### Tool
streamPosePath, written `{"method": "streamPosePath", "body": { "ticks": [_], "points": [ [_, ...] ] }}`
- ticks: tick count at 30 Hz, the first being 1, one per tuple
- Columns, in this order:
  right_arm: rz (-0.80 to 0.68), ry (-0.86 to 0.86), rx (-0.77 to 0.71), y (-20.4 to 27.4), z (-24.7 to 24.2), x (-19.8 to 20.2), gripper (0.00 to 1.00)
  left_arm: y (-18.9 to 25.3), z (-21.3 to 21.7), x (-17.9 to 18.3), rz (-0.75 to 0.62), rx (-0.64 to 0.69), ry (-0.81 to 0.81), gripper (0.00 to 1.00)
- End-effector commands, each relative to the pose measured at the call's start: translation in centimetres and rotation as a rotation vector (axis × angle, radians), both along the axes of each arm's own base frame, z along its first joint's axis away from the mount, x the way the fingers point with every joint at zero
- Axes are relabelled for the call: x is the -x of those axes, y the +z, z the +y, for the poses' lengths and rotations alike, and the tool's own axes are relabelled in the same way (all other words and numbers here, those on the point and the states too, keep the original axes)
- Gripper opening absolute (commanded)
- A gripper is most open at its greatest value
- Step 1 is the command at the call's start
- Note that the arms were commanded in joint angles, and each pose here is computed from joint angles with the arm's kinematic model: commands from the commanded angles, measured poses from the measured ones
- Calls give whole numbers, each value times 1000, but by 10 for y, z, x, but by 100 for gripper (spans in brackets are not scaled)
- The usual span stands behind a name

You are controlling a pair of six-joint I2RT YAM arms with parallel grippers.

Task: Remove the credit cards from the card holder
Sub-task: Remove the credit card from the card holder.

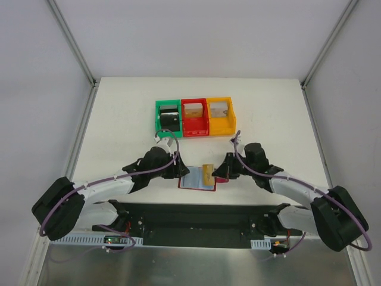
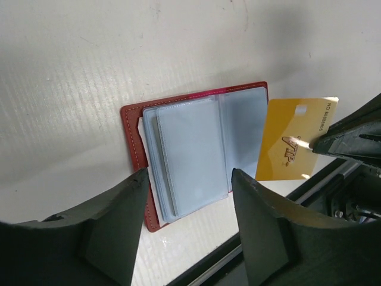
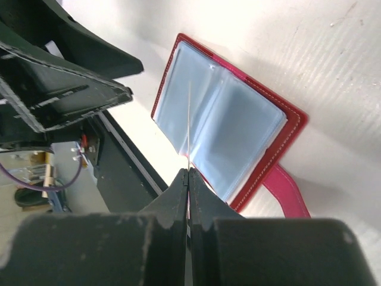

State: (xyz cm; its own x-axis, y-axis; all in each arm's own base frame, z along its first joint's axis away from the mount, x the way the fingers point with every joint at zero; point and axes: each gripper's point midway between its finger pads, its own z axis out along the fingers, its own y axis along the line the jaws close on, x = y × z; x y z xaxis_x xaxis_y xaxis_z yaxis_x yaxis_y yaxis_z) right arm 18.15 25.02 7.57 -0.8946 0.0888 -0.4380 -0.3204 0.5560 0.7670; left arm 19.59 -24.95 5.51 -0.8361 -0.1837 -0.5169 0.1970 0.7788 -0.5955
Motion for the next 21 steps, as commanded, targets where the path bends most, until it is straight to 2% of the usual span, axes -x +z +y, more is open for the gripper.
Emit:
{"method": "streamPosePath", "body": {
  "ticks": [1,7,10,12,15,17,21],
  "points": [
    [-66,33,122,10,-15,0,1,32,-2,-11,-63,33,10,59],
    [-193,95,238,54,-29,-5,1,76,4,-18,-180,62,20,61],
    [-203,160,270,65,-31,0,1,96,6,-22,-285,74,-4,60],
    [-229,224,309,69,-31,5,1,108,-2,-18,-372,116,-90,60],
    [-297,319,307,78,-21,17,1,148,-31,13,-545,322,-374,56],
    [-301,392,256,91,-13,30,1,166,-40,34,-558,412,-489,57],
    [-250,574,200,116,-11,61,1,186,-42,60,-506,462,-640,61]
  ]
}}
